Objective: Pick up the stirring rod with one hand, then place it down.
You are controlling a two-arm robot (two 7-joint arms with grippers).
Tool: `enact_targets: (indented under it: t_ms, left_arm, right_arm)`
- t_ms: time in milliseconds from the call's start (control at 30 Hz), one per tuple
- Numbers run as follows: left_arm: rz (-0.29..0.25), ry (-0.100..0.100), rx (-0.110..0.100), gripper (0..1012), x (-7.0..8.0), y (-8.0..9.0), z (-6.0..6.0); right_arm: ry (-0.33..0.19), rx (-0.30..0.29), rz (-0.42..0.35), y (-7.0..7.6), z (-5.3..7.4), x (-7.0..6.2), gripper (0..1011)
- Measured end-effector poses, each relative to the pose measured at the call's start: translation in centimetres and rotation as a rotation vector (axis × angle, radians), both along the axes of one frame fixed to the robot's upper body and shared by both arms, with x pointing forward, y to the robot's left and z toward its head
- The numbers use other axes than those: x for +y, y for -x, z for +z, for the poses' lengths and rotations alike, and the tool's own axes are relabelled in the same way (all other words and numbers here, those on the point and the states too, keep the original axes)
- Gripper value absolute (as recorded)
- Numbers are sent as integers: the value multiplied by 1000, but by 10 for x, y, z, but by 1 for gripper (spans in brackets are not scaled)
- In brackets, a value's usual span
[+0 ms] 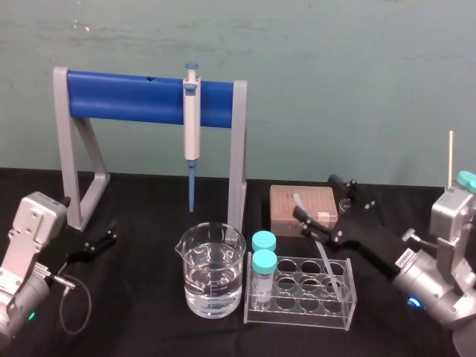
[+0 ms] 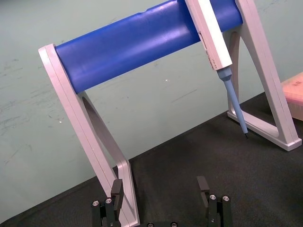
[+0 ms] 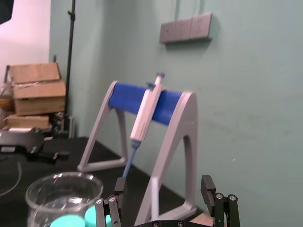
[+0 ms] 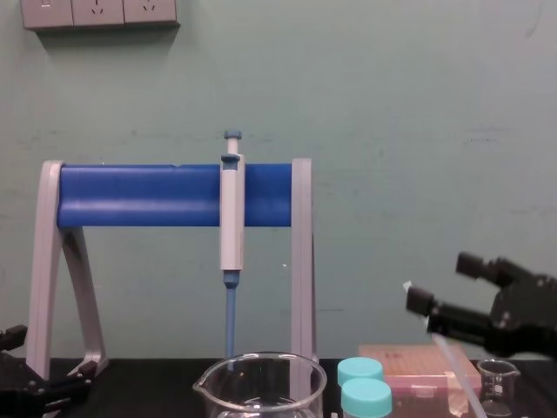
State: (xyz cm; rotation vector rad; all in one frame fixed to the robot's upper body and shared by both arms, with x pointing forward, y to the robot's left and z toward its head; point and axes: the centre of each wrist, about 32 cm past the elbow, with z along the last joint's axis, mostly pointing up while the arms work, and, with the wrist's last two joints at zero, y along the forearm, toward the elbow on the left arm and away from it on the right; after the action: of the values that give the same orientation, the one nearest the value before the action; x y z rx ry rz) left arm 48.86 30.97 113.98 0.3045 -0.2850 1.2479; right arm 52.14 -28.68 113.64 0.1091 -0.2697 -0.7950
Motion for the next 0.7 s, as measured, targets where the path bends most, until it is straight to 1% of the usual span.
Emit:
enact_targets:
  t_ms: [33, 100, 133, 167, 233, 300, 333, 367, 400, 433, 467, 500, 533, 600, 633, 667, 700]
  left_arm:
    - [0, 0, 0, 1000, 0, 0, 0]
    - [0, 0, 0, 1000, 0, 0, 0]
    - [0, 0, 0, 1000, 0, 0, 0]
    - [0, 0, 0, 1000, 0, 0, 0]
    - [0, 0, 0, 1000, 0, 0, 0]
    - [0, 0, 0, 1000, 0, 0, 0]
    - [0, 0, 0, 1000, 0, 0, 0]
    - [0, 0, 0, 1000, 0, 0, 0]
    - [0, 0, 0, 1000, 0, 0, 0]
    - [0, 0, 0, 1000, 0, 0, 0]
    - [0, 0, 0, 1000, 0, 0, 0]
    - [0, 0, 0, 1000, 0, 0, 0]
    - [0, 0, 0, 1001, 0, 0, 0]
    - [0, 0, 0, 1000, 0, 0, 0]
    - [0, 0, 0, 1000, 0, 0, 0]
    - [0, 0, 0, 1001, 0, 0, 0]
    - [0, 0, 0, 1000, 0, 0, 0]
  right_arm:
    - [-5, -16, -12, 1, 3, -1, 1003]
    - [-12, -30, -27, 3, 6, -2, 1003]
    - [-20, -42, -47, 4, 8, -2, 1003]
    - [-20, -42, -47, 4, 8, -2, 1003]
    - [-36, -60, -100, 9, 12, -5, 1003]
    - [-44, -68, -136, 11, 14, -6, 1003]
    - [-50, -70, -172, 14, 15, -8, 1003]
    - [-54, -68, -191, 15, 15, -8, 1003]
    - [-62, -59, -228, 17, 16, -10, 1003]
    - [-62, -59, -228, 17, 16, -10, 1003]
    - [-70, -39, -266, 20, 17, -12, 1003]
    - [-75, -27, -284, 21, 17, -13, 1003]
    - [-85, 2, -317, 23, 17, -14, 1003]
    - [-92, 35, -346, 25, 17, -16, 1003]
    - [-97, 58, -364, 27, 16, -18, 1003]
    - [-103, 94, -388, 29, 15, -20, 1003]
    - [-106, 114, -399, 30, 15, -21, 1003]
